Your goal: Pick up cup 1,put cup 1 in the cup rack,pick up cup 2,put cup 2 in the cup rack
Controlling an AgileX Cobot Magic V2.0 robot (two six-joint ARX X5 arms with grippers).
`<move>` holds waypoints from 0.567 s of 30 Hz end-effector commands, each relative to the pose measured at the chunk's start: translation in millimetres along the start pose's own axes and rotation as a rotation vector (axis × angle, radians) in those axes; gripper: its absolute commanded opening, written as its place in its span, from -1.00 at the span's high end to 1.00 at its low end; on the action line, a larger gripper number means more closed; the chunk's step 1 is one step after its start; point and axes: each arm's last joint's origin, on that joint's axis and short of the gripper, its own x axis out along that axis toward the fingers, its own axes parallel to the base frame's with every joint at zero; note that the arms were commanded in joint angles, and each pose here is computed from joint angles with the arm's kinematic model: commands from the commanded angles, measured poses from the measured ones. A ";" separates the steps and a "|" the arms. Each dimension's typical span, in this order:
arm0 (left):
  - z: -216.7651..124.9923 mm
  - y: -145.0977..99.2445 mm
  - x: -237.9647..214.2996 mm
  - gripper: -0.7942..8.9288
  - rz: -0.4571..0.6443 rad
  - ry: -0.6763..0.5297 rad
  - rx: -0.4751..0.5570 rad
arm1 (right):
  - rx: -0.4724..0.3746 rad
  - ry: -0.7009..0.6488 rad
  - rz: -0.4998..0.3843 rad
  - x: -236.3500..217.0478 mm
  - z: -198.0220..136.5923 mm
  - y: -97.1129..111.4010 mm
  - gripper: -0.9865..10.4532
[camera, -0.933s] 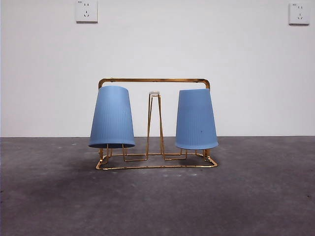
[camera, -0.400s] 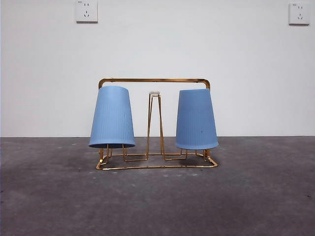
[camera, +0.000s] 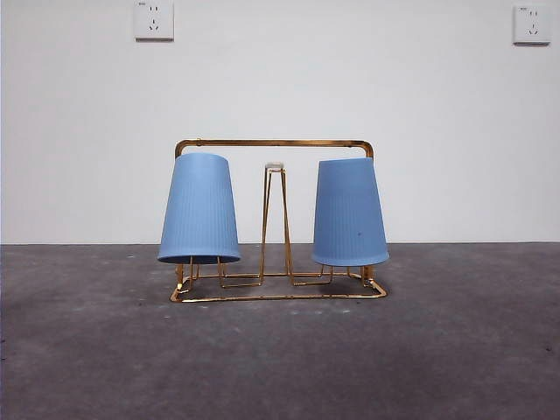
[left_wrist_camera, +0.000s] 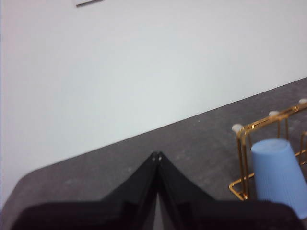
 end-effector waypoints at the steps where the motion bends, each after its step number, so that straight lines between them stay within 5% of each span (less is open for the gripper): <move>1: -32.6 -6.2 3.7 0.84 0.000 0.019 -0.046 | 0.009 0.009 -0.006 -0.2 -0.9 -0.2 0.82; 17: -137.9 -29.2 6.7 0.84 -0.006 0.121 -0.186 | 0.009 0.009 -0.008 -0.2 -0.9 -0.3 0.82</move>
